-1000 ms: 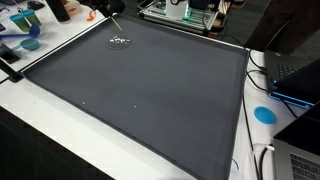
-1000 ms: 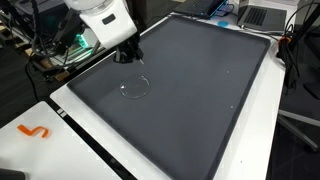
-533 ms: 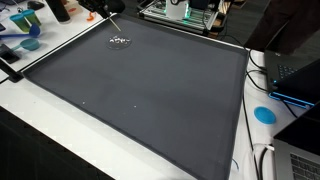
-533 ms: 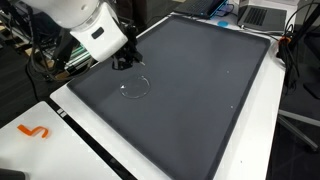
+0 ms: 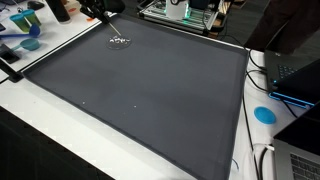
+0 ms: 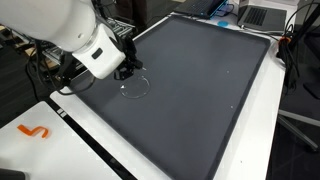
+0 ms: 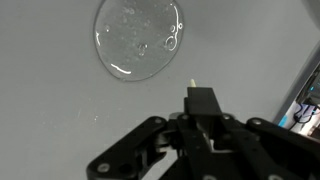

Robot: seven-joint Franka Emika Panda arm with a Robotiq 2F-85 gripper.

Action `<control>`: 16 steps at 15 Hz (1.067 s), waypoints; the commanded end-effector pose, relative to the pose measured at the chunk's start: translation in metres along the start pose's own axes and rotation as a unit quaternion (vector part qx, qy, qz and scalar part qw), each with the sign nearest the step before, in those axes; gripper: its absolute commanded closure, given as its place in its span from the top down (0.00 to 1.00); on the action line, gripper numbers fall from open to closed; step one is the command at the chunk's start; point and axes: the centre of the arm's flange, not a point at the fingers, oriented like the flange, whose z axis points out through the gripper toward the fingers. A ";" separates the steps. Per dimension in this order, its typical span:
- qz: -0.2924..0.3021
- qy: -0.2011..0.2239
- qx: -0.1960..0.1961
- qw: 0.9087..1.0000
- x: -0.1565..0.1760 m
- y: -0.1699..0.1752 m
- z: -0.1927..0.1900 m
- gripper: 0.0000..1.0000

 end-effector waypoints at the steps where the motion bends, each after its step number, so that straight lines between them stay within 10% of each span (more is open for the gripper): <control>1: -0.009 0.016 0.022 1.000 -0.008 0.015 0.002 0.04; 16: -0.011 0.042 0.064 0.997 -0.022 0.034 0.027 0.04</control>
